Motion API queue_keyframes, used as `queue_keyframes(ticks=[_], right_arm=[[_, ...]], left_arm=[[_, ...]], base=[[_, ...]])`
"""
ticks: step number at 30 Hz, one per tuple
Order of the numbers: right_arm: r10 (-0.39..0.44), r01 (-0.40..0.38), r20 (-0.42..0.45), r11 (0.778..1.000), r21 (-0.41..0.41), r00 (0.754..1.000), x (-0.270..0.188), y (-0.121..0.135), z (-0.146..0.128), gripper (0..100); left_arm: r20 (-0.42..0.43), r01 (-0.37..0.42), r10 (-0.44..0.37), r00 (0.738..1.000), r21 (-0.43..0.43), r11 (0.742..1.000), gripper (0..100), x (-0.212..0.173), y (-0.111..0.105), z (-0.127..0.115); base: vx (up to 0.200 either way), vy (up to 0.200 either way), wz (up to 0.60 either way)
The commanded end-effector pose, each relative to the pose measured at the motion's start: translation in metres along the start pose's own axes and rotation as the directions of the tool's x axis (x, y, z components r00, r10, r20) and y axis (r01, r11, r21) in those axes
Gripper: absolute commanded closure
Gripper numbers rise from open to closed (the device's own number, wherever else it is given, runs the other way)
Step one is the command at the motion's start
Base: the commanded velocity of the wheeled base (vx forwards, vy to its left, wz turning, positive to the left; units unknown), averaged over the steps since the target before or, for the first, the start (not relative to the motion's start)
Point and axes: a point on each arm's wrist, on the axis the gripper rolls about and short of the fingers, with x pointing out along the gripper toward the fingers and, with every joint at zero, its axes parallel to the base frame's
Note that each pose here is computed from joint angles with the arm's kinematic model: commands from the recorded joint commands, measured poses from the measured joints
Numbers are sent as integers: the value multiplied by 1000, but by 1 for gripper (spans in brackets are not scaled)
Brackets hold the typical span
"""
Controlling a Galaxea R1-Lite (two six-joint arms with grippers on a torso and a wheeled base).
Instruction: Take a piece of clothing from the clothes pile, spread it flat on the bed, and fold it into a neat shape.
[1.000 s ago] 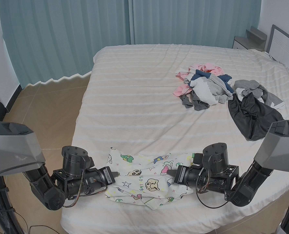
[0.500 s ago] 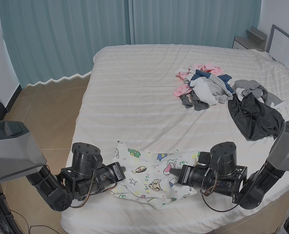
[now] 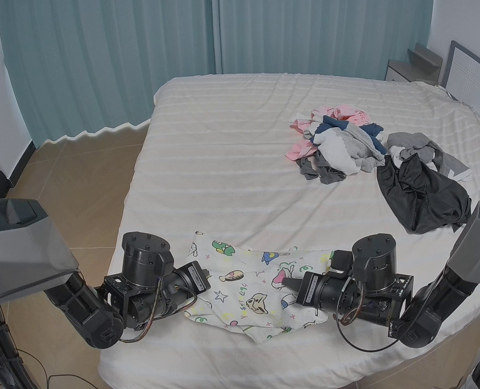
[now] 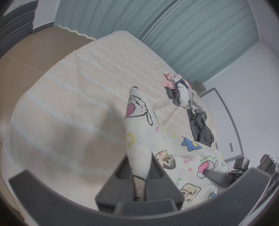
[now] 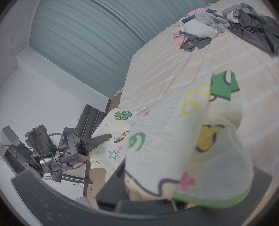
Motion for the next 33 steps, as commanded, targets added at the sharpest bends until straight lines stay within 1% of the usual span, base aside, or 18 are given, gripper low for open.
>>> queue_keyframes(ticks=[1,10,22,33], right_arm=[[7,-7,8,1000,0,1000,-3,2,2,100],[-5,5,10,1000,4,1000,-8,-1,3,100],[-29,28,32,999,19,999,-11,-9,10,100],[-47,46,34,999,25,998,-13,-15,11,100]], left_arm=[[1,0,0,1000,1,1000,100,0,0,0],[-9,-5,5,1000,3,1000,100,0,-1,-1],[-32,18,-18,999,21,1000,100,0,-9,-10],[-38,12,-11,999,23,1000,100,4,-8,-12]], base=[[0,-200,0],[0,-200,0],[0,-200,0],[0,-200,0]])
